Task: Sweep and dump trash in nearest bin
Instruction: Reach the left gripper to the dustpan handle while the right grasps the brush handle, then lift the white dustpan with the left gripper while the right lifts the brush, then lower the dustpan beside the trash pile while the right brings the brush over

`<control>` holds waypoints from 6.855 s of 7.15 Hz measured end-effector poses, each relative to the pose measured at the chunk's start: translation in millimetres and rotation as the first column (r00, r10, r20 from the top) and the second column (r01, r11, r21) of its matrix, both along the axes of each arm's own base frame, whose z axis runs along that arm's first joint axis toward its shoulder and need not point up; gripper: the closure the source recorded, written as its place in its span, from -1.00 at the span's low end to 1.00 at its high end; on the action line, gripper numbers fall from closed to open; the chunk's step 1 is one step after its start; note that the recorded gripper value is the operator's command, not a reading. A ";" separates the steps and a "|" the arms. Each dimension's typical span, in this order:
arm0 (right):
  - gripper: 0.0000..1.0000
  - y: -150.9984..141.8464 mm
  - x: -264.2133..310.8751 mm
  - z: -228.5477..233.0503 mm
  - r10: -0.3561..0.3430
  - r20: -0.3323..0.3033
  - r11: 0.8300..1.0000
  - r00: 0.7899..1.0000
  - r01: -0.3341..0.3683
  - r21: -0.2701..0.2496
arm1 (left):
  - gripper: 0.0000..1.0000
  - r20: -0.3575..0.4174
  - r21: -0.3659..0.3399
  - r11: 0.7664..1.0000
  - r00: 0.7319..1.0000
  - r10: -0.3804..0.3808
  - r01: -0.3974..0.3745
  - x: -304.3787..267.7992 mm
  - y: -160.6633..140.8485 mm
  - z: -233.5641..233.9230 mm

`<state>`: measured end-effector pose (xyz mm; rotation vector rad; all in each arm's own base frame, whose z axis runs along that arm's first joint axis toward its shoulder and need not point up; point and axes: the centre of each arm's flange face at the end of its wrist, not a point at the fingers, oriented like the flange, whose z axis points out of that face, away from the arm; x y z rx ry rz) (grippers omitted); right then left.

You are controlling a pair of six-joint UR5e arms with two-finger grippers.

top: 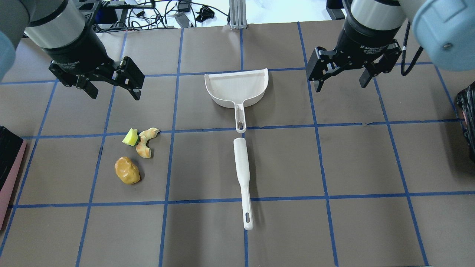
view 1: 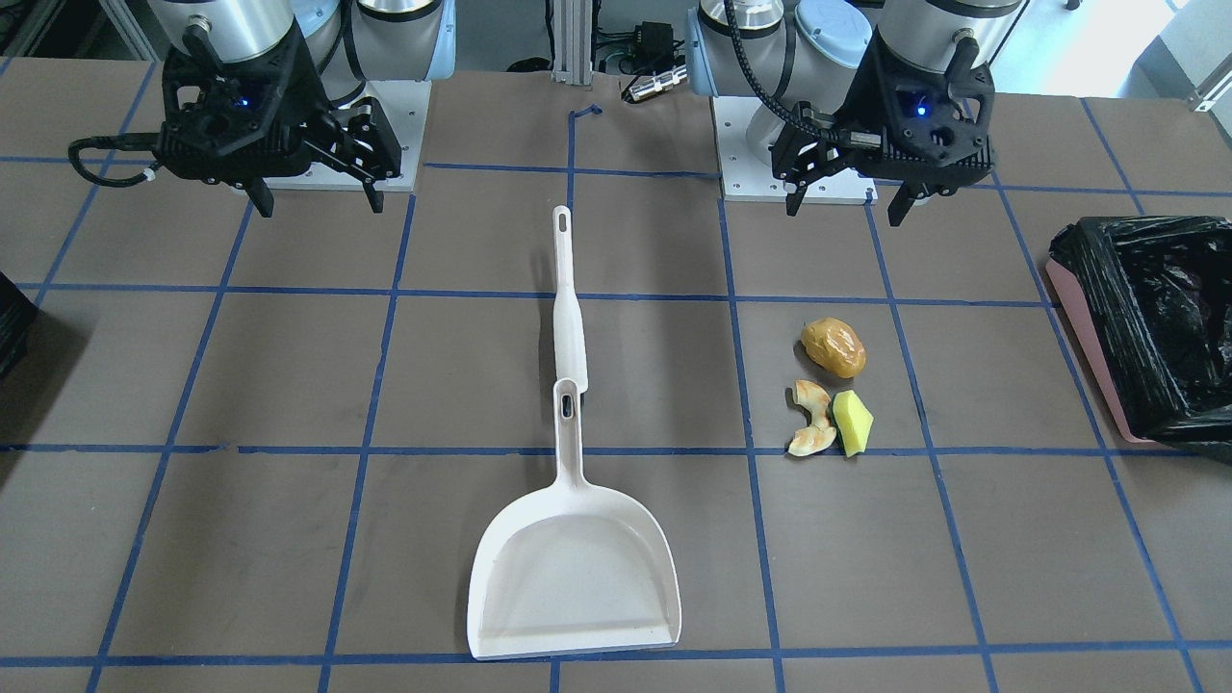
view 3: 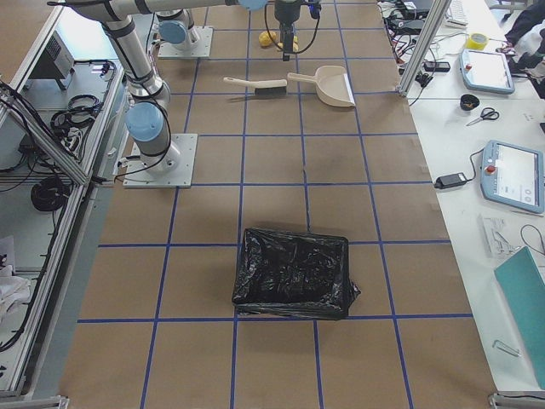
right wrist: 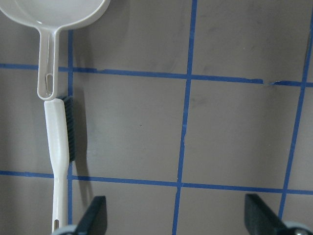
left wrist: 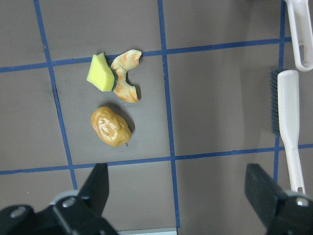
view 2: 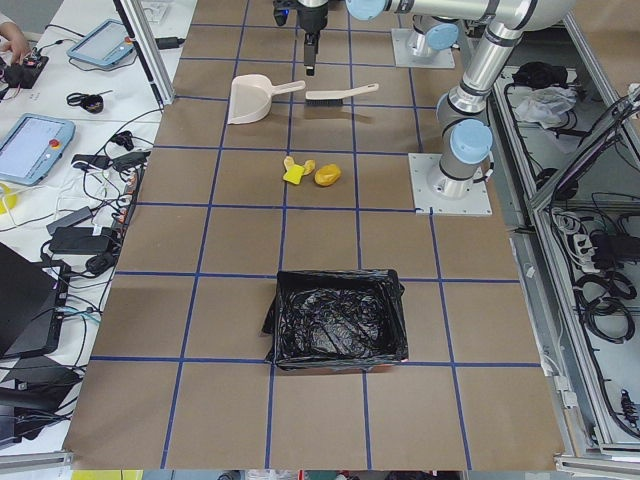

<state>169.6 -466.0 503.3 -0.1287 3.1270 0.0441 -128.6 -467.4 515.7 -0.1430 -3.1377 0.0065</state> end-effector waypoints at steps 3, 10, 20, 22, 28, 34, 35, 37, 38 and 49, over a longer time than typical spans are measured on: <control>-0.98 46.7 34.0 -94.8 0.139 0.039 0.978 0.990 -0.143 0.149 | -1.00 -0.001 -0.009 0.998 0.998 0.069 -0.069 -9.0 -20.8 -17.1; -0.89 170.8 151.3 -248.7 0.149 0.123 0.970 0.981 -0.169 0.173 | -1.00 -0.046 -0.069 0.997 0.998 0.030 -0.033 -147.5 -87.6 -139.8; 0.51 178.2 183.3 -279.2 0.196 0.101 0.965 0.975 -0.210 0.158 | -0.62 -0.056 0.038 0.998 0.998 -0.040 0.042 -234.7 -93.7 -277.2; 0.88 177.9 183.5 -278.6 0.196 0.102 0.965 0.975 -0.211 0.156 | 0.30 -0.086 0.061 0.997 0.996 -0.035 0.040 -238.5 -91.1 -278.3; 1.00 191.8 165.7 -262.4 0.167 0.059 0.958 0.984 -0.176 0.226 | 1.00 -0.087 0.127 0.991 0.996 -0.025 0.036 -237.3 -82.3 -268.4; 1.00 153.9 104.0 -218.3 -0.160 -0.048 0.983 0.986 0.164 0.087 | 1.00 -0.089 -0.053 0.992 0.989 -0.116 0.112 -120.9 -162.3 -192.8; 1.00 145.5 102.4 -216.4 -0.218 -0.030 0.974 0.975 0.220 0.059 | 1.00 -0.097 -0.051 0.992 0.988 -0.118 0.113 -79.7 -170.1 -180.3; 1.00 141.3 111.0 -223.5 -0.345 -0.017 0.937 0.939 0.345 0.062 | 1.00 -0.103 0.032 0.980 0.976 -0.191 0.195 6.3 -164.9 -158.9; 1.00 145.8 121.6 -224.6 -0.368 -0.008 0.927 0.930 0.367 0.073 | 1.00 -0.100 0.082 0.956 0.956 -0.275 0.283 58.2 -153.2 -145.5; 1.00 164.4 294.1 -227.9 -0.316 0.030 0.939 0.948 0.308 0.151 | 1.00 -0.065 0.208 0.053 0.068 -0.996 0.977 395.3 -57.4 -225.4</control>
